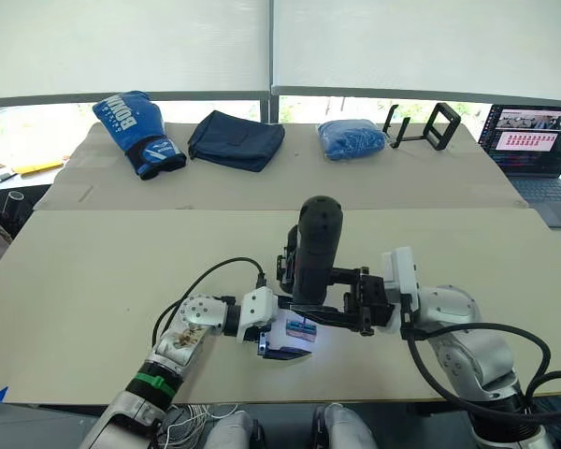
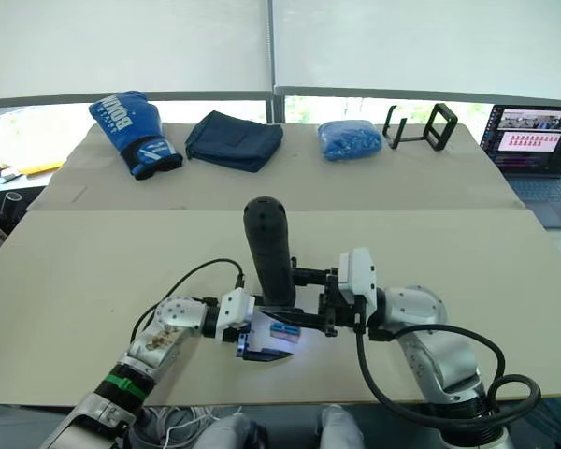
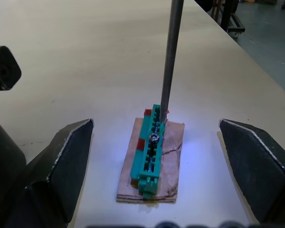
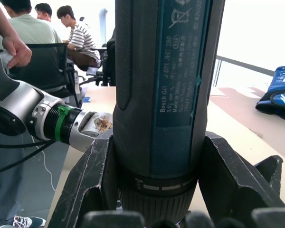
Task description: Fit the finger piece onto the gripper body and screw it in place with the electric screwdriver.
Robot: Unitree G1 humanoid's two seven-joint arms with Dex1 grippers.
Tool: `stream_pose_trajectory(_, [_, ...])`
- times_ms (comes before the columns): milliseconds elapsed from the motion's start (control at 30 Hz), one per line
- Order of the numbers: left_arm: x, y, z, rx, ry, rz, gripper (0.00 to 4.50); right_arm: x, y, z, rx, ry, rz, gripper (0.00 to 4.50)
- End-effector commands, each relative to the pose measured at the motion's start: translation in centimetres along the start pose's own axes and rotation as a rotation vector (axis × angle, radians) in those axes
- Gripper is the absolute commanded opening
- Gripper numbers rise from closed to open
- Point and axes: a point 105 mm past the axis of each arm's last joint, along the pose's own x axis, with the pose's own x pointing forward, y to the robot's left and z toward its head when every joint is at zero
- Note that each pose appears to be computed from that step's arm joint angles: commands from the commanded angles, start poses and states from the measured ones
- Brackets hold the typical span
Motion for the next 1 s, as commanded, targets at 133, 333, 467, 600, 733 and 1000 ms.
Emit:
stream_pose_trajectory(133, [-1.26,-0.29,-1.73,-0.057,0.048,0.024,4.47,0.34,-0.19,1.88,-0.092,-0.063,0.004,1.93])
stream_pose_trajectory(333, [-1.14,-0.36,-1.69,-0.06,0.044,0.022,4.47,0.47,-0.34,2.1,-0.097,-0.068,0.007,1.93])
stream_pose_trajectory(467, [-1.09,-0.44,-1.72,-0.062,0.044,0.018,4.47,0.57,-0.4,2.19,-0.099,-0.072,0.008,1.93])
stream_pose_trajectory(600, [-1.07,-0.41,-1.74,-0.063,0.045,0.018,4.47,0.66,-0.41,1.97,-0.096,-0.068,0.01,1.93])
stream_pose_trajectory(733, [-1.04,-0.42,-1.77,-0.063,0.045,0.019,4.47,0.72,-0.43,1.68,-0.093,-0.062,0.012,1.93])
stream_pose_trajectory(1000, [-1.01,-0.48,-1.83,-0.066,0.046,0.017,4.47,0.75,-0.36,1.45,-0.088,-0.059,0.016,1.93])
